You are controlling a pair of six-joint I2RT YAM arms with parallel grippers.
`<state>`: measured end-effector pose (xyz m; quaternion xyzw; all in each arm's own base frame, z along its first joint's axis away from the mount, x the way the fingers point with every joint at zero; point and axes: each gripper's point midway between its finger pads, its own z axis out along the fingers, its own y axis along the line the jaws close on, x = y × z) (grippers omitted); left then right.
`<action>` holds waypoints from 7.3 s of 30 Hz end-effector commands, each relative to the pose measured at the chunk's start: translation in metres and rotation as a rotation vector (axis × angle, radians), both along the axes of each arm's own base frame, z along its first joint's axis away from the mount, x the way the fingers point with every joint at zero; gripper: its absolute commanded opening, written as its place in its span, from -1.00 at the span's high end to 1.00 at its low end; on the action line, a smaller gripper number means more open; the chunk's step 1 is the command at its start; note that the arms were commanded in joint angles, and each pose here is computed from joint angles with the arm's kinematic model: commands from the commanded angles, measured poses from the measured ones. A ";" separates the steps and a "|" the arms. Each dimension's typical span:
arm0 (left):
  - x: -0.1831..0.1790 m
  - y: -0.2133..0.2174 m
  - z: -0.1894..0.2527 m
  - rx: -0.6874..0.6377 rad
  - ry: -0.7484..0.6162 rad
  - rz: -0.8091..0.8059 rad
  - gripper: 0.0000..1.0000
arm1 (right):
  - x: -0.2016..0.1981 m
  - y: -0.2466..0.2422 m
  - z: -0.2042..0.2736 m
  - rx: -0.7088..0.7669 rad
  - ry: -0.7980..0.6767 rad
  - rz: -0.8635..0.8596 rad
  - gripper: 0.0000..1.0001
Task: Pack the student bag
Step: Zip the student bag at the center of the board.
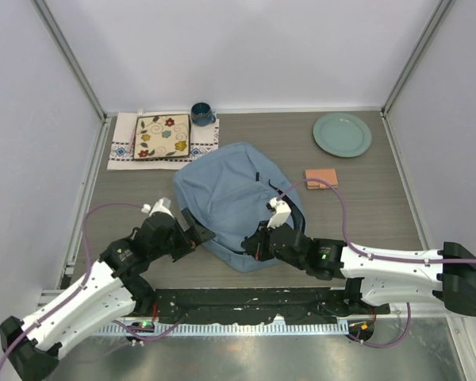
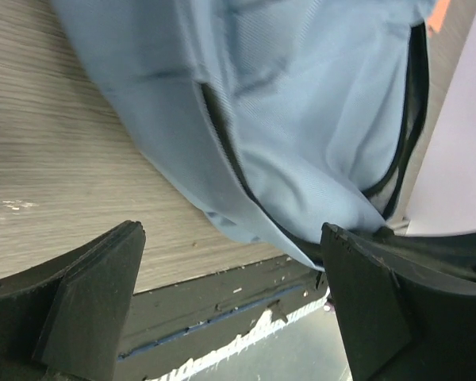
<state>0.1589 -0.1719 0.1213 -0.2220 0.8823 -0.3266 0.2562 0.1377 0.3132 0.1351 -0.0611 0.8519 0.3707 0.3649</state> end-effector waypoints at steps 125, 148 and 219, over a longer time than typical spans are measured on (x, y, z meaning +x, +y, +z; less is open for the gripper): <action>-0.058 0.008 -0.037 -0.032 -0.057 0.127 -0.08 | 0.037 -0.129 0.007 0.030 -0.101 -0.543 0.98; -0.049 -0.135 0.083 0.432 -0.616 -0.653 -0.98 | 0.033 -0.108 0.018 0.072 -0.091 -0.462 0.99; -0.060 -0.154 0.056 0.380 -0.701 -0.567 -0.99 | 0.069 -0.062 0.018 0.112 -0.098 -0.247 0.98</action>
